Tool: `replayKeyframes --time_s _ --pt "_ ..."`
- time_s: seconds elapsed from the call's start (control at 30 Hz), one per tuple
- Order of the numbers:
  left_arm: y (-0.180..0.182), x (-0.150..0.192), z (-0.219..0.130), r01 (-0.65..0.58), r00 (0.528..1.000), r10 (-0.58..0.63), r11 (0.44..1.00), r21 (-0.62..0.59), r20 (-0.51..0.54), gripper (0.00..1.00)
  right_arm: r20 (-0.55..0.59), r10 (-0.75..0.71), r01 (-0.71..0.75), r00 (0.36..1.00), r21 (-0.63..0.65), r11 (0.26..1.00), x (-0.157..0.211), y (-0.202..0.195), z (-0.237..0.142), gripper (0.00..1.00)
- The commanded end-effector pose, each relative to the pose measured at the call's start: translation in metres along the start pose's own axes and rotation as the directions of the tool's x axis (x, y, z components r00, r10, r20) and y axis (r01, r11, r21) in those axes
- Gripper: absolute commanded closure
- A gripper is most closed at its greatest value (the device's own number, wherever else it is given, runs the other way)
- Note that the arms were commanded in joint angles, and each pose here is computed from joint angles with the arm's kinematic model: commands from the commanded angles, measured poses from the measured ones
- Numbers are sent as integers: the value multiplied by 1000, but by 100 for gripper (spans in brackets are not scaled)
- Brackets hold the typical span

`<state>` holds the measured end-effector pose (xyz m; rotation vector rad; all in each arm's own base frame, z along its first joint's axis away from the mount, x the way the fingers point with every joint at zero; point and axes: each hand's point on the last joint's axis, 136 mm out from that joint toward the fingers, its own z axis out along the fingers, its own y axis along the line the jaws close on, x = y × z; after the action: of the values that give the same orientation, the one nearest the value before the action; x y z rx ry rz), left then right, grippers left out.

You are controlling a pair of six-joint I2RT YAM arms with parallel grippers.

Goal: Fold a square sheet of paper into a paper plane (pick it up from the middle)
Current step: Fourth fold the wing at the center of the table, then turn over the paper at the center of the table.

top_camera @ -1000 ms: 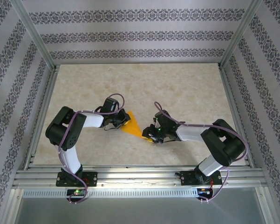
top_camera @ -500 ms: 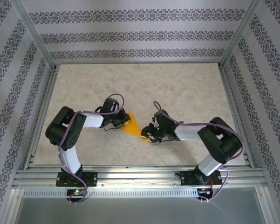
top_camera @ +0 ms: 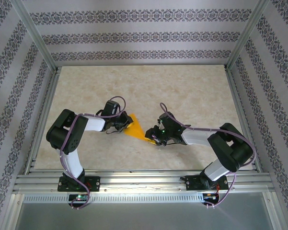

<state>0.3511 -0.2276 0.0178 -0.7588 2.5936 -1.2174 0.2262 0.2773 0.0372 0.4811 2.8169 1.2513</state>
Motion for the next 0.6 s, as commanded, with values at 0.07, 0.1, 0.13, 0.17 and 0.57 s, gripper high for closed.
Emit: replayKeyframes --time_s 0.07,0.1,0.13,0.17,0.57 --pt "59 5 7 152 988 -152 980 -128 6 98 5 28 -29 1000 52 998 2 -16 3 65" --pt "59 5 7 156 988 -157 980 -127 7 98 6 31 -32 999 56 998 1 -17 5 65" --pt "60 5 6 159 987 -160 979 -125 7 98 4 33 -33 999 57 998 0 -17 6 64" --pt "61 5 6 159 987 -160 979 -126 9 98 5 37 -37 999 61 997 0 -18 7 64" --pt "66 7 6 177 984 -177 975 -131 10 99 40 48 -49 998 24 998 -12 -9 13 64"
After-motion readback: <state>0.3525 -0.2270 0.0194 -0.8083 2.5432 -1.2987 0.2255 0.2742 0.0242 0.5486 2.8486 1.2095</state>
